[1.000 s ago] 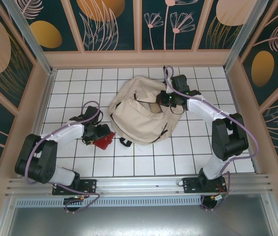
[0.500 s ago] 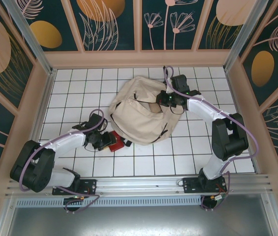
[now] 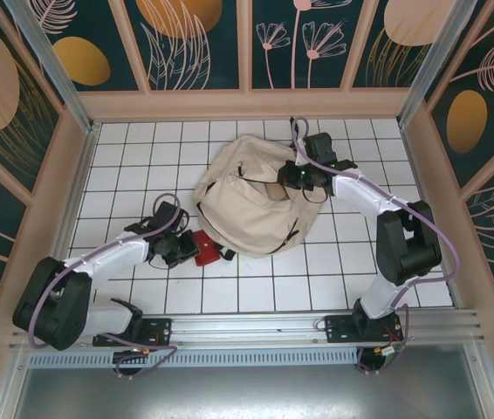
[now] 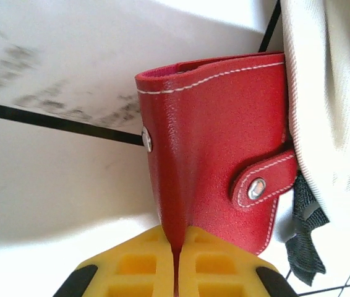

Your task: Pack the student bag

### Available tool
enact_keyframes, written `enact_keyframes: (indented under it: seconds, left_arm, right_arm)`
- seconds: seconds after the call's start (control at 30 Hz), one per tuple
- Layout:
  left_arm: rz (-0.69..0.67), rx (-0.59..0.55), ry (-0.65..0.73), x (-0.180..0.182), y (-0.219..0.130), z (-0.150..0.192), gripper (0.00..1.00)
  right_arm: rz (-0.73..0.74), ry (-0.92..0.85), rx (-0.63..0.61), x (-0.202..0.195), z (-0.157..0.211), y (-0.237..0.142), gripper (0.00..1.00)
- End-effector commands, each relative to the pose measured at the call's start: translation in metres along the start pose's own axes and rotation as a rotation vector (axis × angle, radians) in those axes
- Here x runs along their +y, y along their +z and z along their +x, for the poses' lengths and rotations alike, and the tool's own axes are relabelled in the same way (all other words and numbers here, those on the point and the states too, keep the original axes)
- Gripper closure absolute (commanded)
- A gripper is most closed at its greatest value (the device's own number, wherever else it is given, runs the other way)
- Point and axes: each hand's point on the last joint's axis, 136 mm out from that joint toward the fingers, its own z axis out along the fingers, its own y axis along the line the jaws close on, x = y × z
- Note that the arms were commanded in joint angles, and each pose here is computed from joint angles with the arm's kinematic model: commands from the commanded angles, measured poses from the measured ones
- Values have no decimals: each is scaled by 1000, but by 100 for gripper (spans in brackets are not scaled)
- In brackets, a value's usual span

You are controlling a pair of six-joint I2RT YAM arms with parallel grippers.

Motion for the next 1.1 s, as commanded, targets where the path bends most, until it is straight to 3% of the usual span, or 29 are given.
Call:
enact_keyframes:
  seconds: [0.0, 0.1, 0.23, 0.37, 0.6, 0.7, 0.9, 1.07]
  left_arm:
    - [-127, -152, -27, 15, -32, -27, 100]
    - [-156, -268, -4, 9, -63, -48, 100]
    - [82, -346, 90, -51, -92, -66, 100]
    - [377, -311, 186, -122, -103, -61, 100]
    - [583, -167, 300, -191, -79, -35, 100]
    - [575, -97, 323, -205, -56, -26, 100]
    - [499, -20, 280, -201, -15, -27, 100]
    - [506, -10, 257, -213, 4, -36, 100]
  right_arm:
    - [16, -2, -21, -1, -5, -2, 100]
    - [13, -1, -22, 0, -6, -2, 100]
    - [-4, -2, -29, 4, -8, -3, 100]
    - [-18, 2, -38, 8, -12, -5, 100]
    - [-42, 4, -45, 14, -18, -10, 100]
    - [-54, 4, -45, 19, -21, -12, 100]
    - [-99, -6, -52, 33, -27, -20, 100]
    - [-110, -9, -40, 37, -25, -19, 100]
